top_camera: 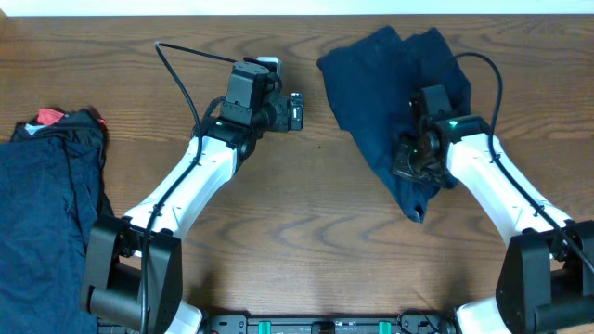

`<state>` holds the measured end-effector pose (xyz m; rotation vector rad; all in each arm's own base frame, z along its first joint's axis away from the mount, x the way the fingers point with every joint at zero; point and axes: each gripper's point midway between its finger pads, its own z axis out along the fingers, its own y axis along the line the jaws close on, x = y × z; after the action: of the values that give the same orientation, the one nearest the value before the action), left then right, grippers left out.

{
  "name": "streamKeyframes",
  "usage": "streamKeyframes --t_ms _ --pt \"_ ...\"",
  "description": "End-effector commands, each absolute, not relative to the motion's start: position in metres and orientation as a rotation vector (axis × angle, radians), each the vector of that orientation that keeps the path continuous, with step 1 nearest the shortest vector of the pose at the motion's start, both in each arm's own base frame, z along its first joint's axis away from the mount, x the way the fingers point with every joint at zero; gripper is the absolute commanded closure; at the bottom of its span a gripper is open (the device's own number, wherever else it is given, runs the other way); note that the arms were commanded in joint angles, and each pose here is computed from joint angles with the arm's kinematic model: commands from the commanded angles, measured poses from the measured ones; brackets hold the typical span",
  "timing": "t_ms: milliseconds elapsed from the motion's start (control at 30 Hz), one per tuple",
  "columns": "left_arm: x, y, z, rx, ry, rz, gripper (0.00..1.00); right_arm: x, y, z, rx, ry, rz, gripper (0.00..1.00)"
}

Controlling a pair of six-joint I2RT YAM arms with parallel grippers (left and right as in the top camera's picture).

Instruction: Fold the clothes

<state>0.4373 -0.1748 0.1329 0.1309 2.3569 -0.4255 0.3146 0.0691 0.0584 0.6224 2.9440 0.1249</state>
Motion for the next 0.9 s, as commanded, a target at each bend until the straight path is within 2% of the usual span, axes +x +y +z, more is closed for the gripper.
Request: streamKeyframes --t_ms 0,133,167,267,300,367,467,667,767,867 --pt "0.437 -0.173 0.134 0.124 2.36 -0.413 0.02 0.318 0.025 0.054 0.958 2.821 -0.023 0.99" --pt "0.435 -0.172 0.131 0.123 2.375 -0.41 0.02 0.319 -0.009 0.055 1.106 2.762 -0.042 0.99" --pt "0.435 -0.172 0.131 0.123 2.376 -0.409 0.02 0.319 -0.017 0.056 1.14 2.745 -0.051 0.88" --pt "0.435 -0.172 0.129 0.124 2.38 -0.409 0.02 0.318 -0.044 0.057 1.208 2.702 -0.09 0.3" --pt "0.435 -0.172 0.129 0.124 2.382 -0.408 0.02 0.319 -0.053 0.059 1.211 2.694 -0.1 0.16" --pt "0.435 -0.172 0.126 0.124 2.387 -0.407 0.02 0.324 -0.072 0.068 1.186 2.679 -0.111 0.02" --pt "0.435 -0.173 0.122 0.125 2.395 -0.408 0.02 0.343 -0.094 0.097 1.077 2.647 -0.114 0.01" --pt "0.436 -0.173 0.12 0.125 2.395 -0.408 0.02 0.399 -0.09 0.202 0.679 2.541 -0.01 0.01" --pt "0.44 -0.174 0.122 0.14 2.377 -0.406 0.02 0.411 -0.077 0.241 0.597 2.487 0.087 0.01" --pt "0.443 -0.187 0.12 0.196 2.355 -0.478 0.02 0.413 -0.061 0.258 0.534 2.48 0.201 0.01"
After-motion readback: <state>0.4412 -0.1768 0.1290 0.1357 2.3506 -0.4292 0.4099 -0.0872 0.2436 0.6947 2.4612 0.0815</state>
